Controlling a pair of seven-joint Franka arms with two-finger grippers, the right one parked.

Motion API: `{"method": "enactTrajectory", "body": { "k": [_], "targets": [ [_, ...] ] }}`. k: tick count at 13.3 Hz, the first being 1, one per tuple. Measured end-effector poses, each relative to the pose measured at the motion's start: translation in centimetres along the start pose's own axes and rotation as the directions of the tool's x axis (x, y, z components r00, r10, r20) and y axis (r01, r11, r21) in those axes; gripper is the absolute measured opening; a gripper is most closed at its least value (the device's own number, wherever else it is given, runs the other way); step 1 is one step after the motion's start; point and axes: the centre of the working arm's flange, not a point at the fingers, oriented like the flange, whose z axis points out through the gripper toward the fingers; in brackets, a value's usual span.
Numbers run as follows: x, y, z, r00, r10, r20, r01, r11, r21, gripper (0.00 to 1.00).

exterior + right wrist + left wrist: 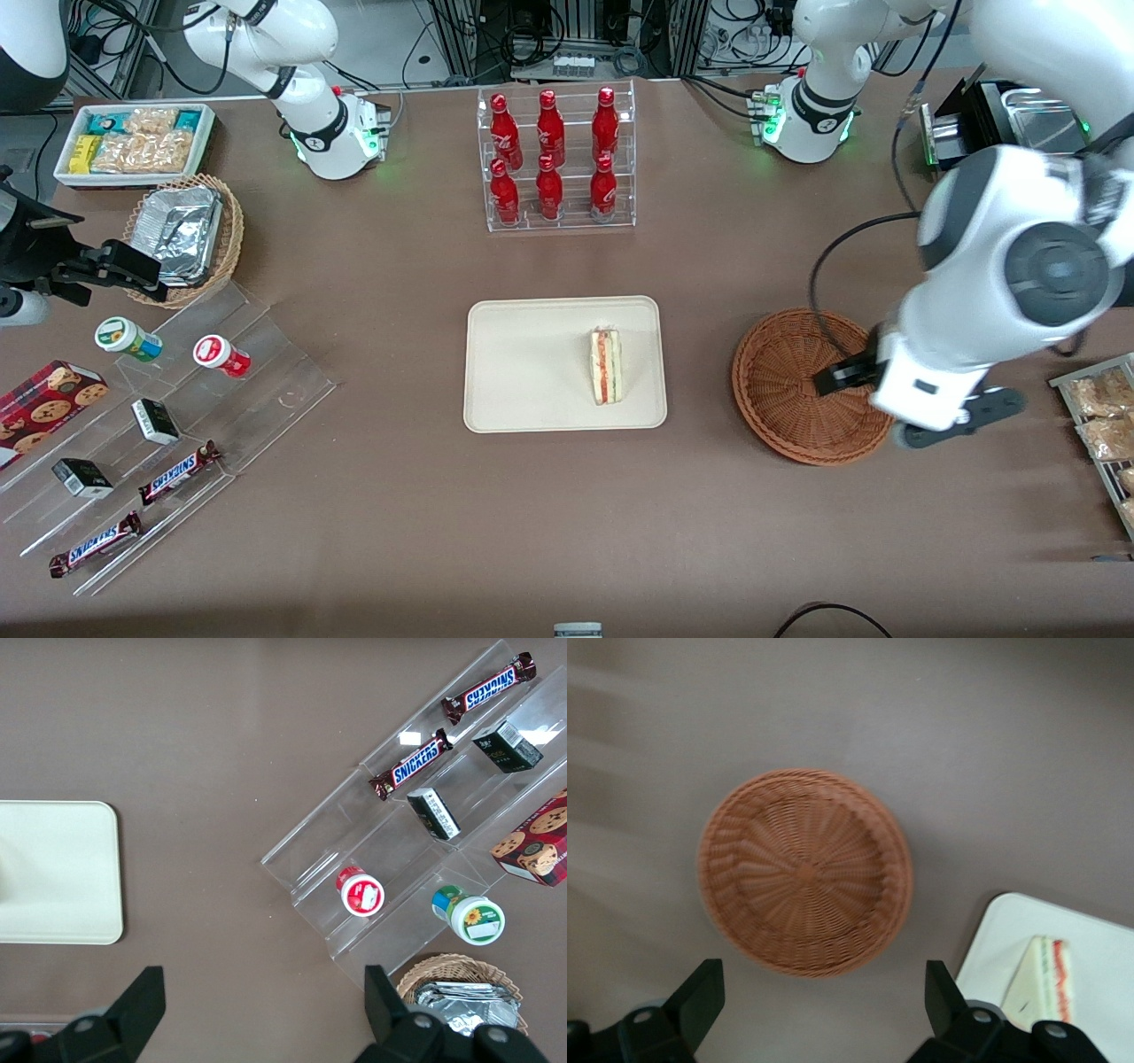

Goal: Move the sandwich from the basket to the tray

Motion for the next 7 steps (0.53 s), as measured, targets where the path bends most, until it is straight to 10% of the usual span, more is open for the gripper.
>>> {"method": "enactTrajectory", "body": {
  "k": [7],
  "targets": [
    [-1.2, -9.7, -4.2, 0.993, 0.095, 0.071, -0.095, 0.995, -0.011, 1.00]
  ]
}}
